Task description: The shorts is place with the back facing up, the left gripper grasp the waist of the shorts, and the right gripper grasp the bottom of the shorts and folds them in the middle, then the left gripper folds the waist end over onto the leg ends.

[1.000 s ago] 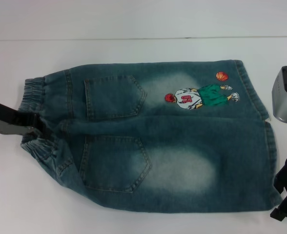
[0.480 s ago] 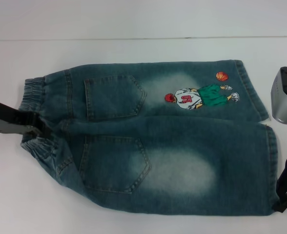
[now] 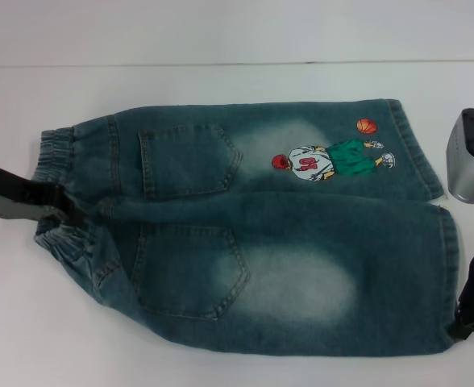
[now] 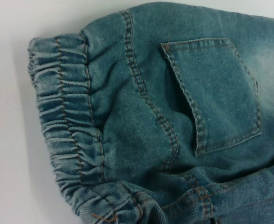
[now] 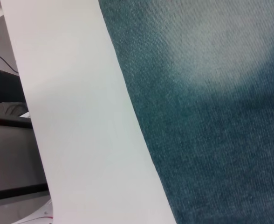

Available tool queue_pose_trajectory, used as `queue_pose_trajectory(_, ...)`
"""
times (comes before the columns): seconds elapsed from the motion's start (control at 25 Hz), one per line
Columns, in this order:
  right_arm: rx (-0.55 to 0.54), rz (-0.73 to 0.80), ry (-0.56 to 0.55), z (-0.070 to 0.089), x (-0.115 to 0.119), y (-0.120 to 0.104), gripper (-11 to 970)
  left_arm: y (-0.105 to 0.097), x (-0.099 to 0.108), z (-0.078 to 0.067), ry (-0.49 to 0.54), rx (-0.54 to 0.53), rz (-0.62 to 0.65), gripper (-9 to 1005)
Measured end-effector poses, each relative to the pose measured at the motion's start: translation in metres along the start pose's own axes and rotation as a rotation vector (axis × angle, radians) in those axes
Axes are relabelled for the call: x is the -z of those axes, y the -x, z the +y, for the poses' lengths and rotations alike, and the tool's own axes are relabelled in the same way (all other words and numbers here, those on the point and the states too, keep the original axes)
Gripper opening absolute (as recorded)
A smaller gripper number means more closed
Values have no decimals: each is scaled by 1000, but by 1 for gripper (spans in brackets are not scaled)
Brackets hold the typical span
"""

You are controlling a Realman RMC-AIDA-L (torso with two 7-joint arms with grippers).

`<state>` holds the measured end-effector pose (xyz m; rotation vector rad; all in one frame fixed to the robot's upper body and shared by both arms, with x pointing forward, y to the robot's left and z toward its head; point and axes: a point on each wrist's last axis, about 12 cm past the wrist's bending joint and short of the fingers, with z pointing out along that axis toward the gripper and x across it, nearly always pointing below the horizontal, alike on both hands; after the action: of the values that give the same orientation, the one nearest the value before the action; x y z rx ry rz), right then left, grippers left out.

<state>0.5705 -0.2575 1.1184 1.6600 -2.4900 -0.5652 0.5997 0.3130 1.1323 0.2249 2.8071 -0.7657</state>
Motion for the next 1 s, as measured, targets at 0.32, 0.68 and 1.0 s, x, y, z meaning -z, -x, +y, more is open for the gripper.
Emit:
queue_pose_trajectory(0.32,-26,-98,-17,-7,9,-12,14,4,8,2,-6,8,-22,74)
queue_pose_trajectory(0.68,-101,-474,-63,-20,27,-39,13,12,25,11,-28,74,-128,76)
queue_pose_trajectory(1.0,-279,-868,-183,-39,23,-61,12,17,30,22,-21,135,-245,78)
